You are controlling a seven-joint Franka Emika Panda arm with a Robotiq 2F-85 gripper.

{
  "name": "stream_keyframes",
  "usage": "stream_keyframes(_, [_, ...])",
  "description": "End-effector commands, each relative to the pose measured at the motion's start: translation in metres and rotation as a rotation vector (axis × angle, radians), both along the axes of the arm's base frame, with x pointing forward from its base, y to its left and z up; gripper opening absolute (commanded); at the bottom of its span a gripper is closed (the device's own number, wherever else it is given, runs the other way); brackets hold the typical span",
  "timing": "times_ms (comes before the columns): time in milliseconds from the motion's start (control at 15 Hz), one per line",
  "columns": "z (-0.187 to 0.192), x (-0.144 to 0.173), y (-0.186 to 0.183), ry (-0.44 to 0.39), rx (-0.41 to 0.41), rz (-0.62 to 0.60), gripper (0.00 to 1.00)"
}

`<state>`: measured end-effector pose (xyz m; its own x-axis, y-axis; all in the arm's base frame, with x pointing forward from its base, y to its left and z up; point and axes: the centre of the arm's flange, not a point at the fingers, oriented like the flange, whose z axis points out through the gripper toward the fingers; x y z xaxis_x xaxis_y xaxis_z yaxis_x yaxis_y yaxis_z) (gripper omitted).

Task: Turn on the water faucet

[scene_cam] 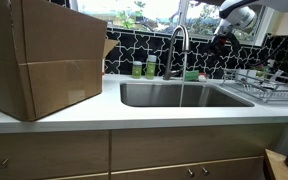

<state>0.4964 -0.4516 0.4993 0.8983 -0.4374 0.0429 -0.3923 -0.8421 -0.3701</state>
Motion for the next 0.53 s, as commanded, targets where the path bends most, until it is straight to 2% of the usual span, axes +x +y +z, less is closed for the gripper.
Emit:
stream_keyframes(0, [-0.005,-0.051,0.019,-0.042,0.061,0.058,1.0])
stream_keyframes(267, [0.001,-0.079,0.03,-0.132,0.114,0.085,1.0])
stream_keyframes(467, [0.01,-0.097,0.032,-0.137,0.149,0.038,1.0])
